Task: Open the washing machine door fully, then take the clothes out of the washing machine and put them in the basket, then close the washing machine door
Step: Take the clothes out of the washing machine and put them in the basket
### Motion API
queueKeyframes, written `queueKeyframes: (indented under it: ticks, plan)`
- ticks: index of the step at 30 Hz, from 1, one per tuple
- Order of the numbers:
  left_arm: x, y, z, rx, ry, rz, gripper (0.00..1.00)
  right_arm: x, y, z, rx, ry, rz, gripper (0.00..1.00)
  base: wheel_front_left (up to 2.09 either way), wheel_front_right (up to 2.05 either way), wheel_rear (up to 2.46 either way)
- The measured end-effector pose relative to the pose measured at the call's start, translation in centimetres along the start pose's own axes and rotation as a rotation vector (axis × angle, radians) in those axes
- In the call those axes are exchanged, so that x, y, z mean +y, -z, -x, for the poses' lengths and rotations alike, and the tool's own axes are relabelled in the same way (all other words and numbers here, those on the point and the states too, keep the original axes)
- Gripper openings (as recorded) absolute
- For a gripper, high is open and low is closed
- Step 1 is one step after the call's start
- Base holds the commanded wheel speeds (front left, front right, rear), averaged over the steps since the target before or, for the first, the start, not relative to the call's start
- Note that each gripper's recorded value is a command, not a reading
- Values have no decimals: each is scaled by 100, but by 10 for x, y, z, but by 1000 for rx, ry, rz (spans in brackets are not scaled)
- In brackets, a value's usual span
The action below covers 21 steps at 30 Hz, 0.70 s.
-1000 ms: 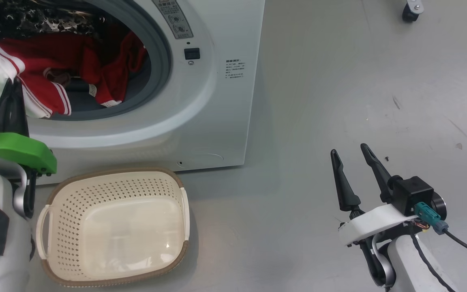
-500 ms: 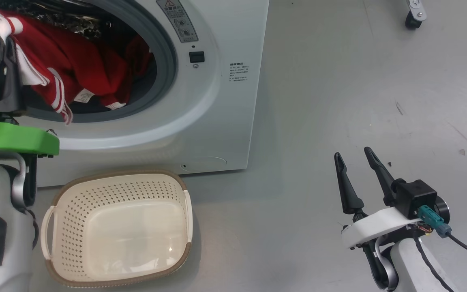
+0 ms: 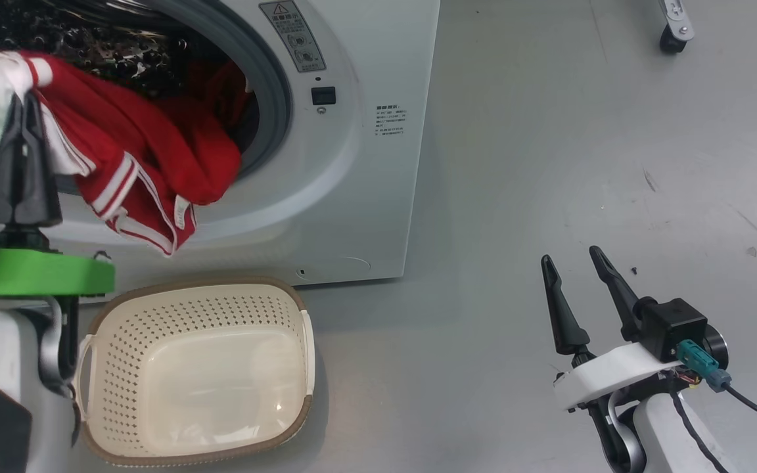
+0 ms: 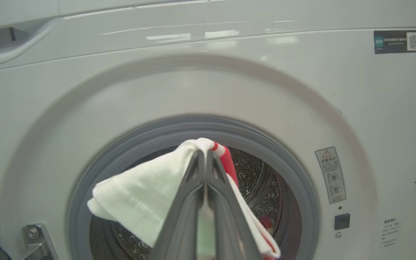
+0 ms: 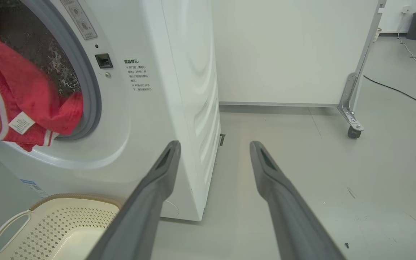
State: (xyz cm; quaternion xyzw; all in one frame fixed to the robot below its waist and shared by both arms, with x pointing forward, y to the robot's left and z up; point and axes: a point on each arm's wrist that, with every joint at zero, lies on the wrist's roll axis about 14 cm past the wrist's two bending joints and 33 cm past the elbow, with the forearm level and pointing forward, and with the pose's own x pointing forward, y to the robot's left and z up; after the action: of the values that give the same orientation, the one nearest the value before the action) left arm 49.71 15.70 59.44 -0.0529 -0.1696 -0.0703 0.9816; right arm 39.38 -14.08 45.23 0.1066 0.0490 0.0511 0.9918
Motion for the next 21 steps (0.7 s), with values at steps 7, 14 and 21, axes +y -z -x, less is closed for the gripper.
queueKeyframes:
  ticks: [7, 14, 21]
  plan:
    - [-12, 62, 38, 235, 27, 30, 0, 3, 2, 0, 4, -15, 6, 100, 0, 0, 0]
    - [-18, 126, 80, 526, 34, 60, 0, 4, 9, 1, 26, -23, 9, 100, 0, 0, 0]
    - [-26, 186, 126, 805, 59, 75, 0, -2, 20, 0, 59, -7, 15, 100, 0, 0, 0]
